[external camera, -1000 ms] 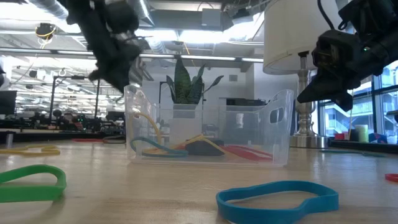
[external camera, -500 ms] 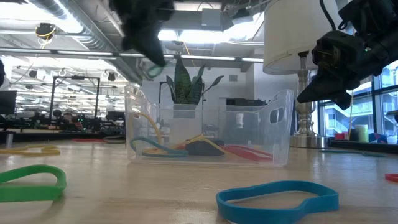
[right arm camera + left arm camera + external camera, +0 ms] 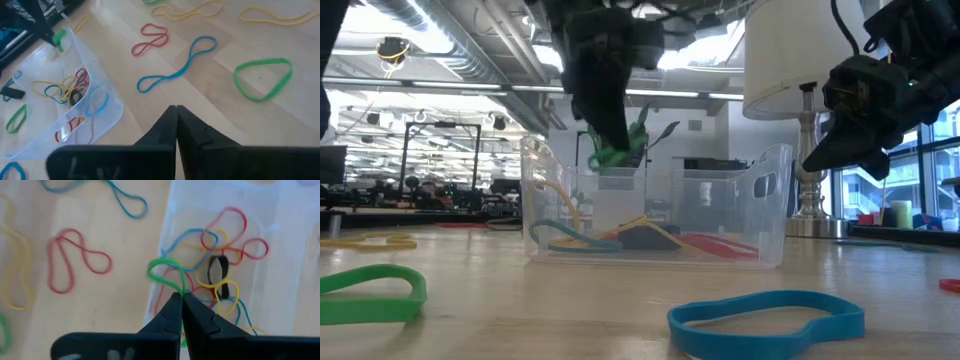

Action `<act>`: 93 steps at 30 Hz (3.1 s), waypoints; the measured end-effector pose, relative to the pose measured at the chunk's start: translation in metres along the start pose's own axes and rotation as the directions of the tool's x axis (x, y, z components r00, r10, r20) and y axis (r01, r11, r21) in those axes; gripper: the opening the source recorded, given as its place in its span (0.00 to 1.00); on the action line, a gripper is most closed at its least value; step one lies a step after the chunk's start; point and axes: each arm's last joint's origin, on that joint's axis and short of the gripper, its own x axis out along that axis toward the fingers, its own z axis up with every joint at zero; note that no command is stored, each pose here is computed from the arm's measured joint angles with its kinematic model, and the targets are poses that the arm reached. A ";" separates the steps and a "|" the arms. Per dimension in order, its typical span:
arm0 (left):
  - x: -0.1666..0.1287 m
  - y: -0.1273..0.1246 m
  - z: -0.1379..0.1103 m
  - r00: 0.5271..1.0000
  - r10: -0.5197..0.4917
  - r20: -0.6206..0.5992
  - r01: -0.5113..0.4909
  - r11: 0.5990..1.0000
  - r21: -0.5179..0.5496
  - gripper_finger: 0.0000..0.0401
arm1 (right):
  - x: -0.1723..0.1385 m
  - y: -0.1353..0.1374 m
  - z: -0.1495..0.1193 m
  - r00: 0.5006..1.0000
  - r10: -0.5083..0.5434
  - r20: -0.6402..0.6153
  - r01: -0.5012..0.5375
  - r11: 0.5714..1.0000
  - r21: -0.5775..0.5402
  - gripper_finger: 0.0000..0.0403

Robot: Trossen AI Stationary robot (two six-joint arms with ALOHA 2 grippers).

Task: Pick and place rubber bands into bin
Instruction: Put the green rubber band into the transparent bin, then put the blue rubber band into the transparent bin

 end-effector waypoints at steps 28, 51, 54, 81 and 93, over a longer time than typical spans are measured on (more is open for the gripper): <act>-0.009 0.005 0.016 0.995 -0.019 -0.101 0.010 0.996 -0.090 0.23 | 0.000 0.001 -0.002 0.999 0.031 -0.039 -0.031 0.999 0.019 0.02; -0.099 0.044 -0.059 0.965 0.070 0.253 -0.058 0.997 -0.053 0.00 | 0.000 0.001 -0.001 0.999 0.039 -0.028 -0.038 0.999 0.020 0.02; -0.104 0.049 -0.079 0.942 0.052 0.330 -0.032 0.997 -0.066 0.00 | 0.000 0.002 0.000 0.999 0.041 -0.026 -0.041 0.999 0.025 0.02; -0.112 0.071 -0.173 0.864 0.046 0.501 0.027 0.990 -0.137 0.00 | -0.002 0.015 0.018 0.975 -0.165 -0.152 0.157 0.986 -0.064 0.01; -0.100 0.071 -0.176 0.842 0.030 0.538 0.055 0.988 -0.142 0.00 | 0.017 0.015 0.010 0.737 -0.520 -0.433 0.449 0.854 -0.261 0.11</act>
